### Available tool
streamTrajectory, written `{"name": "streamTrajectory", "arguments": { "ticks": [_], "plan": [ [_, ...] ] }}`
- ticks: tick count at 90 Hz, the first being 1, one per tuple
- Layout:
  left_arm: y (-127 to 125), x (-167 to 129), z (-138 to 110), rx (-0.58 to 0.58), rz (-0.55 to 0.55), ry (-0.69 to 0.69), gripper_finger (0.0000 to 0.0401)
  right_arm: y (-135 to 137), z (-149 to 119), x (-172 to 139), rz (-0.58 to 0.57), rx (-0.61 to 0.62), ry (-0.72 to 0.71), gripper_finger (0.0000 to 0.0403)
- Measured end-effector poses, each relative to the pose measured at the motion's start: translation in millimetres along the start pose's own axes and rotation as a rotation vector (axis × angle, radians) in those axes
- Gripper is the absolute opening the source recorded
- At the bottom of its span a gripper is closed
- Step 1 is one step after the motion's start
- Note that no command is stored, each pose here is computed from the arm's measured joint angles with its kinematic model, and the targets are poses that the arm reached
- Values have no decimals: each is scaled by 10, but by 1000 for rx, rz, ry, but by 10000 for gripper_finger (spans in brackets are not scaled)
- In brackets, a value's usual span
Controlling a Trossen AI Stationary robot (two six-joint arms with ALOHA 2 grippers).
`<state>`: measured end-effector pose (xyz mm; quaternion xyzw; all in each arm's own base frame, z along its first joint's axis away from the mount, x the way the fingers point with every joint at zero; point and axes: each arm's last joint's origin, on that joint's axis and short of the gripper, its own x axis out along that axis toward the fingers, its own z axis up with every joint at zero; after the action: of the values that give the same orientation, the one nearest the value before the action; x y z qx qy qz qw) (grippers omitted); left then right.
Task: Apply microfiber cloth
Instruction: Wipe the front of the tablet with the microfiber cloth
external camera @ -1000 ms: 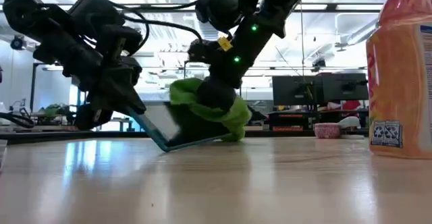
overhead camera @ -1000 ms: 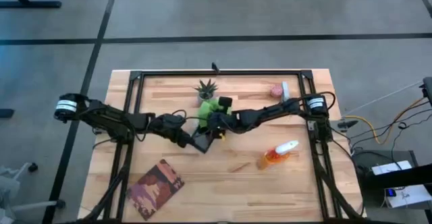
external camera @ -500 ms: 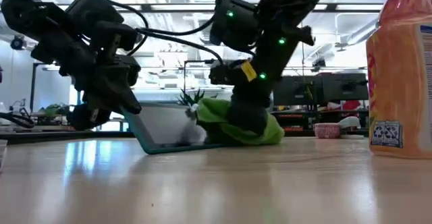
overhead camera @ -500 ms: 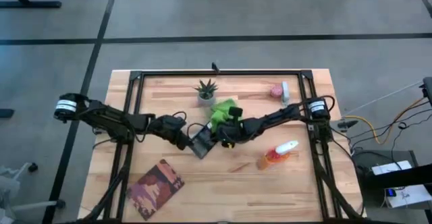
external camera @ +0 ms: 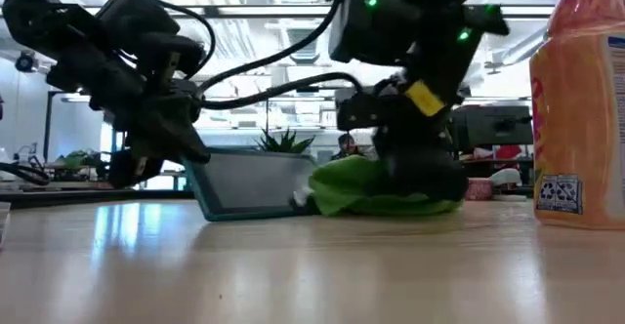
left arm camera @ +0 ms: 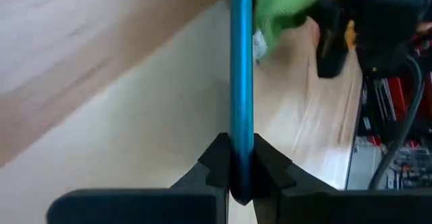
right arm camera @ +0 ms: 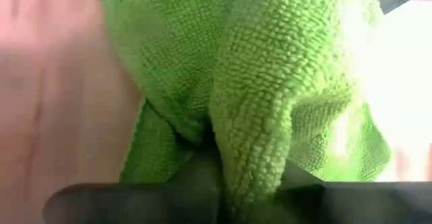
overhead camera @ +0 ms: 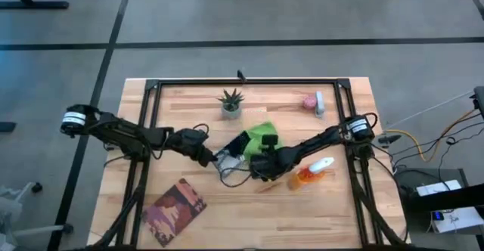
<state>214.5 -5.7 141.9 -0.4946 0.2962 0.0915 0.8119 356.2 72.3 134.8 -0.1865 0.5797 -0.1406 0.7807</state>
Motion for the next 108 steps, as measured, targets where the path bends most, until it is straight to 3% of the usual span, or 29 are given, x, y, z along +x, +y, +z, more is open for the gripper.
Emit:
{"name": "streamTrajectory", "arguments": {
  "ticks": [14,35,48,65,93,108],
  "plan": [
    [-2,0,-7,4,-7,16,11,-10,58,-131,-2,-13,-79,3],
    [-9,-1,-30,22,-44,89,11,-65,291,-66,42,-37,-287,3],
    [-11,-3,-54,62,-70,146,11,-150,352,34,36,-57,-330,3],
    [22,-8,-83,100,-46,195,11,-382,387,92,1,3,-343,3],
    [38,-12,-106,140,-40,234,11,-609,466,-73,-57,42,-442,3],
    [32,-10,-103,162,-47,229,11,-591,468,-97,-52,43,-448,3]
  ]
}}
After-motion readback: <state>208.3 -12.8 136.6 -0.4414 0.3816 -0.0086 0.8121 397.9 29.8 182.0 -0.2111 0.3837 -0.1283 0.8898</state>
